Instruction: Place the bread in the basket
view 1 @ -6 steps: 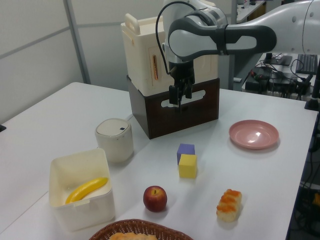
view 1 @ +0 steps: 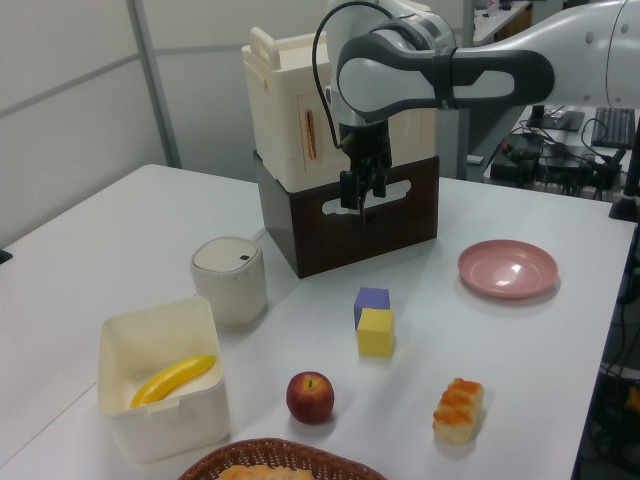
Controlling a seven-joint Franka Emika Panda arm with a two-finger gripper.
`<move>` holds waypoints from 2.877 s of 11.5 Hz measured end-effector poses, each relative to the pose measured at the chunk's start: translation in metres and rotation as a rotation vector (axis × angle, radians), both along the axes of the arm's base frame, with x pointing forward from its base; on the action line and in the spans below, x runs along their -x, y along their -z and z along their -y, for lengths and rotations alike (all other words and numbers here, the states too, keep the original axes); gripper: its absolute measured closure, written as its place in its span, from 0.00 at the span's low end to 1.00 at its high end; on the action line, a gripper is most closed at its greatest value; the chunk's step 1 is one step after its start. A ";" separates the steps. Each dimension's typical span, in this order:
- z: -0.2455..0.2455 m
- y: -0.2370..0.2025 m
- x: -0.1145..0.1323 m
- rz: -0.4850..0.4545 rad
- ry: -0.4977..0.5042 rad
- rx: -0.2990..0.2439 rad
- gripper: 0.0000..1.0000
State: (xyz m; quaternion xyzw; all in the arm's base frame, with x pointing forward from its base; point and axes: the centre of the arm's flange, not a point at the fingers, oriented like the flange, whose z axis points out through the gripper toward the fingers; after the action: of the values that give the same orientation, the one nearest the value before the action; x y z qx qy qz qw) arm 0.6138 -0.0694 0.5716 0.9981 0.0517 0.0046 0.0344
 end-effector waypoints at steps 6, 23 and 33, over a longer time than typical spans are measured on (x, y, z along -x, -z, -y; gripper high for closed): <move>0.000 -0.001 0.000 0.001 0.000 0.000 0.00; 0.001 0.001 0.004 -0.027 -0.003 -0.002 0.00; 0.000 0.005 0.009 -0.083 -0.063 -0.004 0.00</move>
State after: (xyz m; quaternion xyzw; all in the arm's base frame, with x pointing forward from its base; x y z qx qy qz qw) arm 0.6044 -0.0694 0.5662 0.9954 0.0843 -0.0355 0.0300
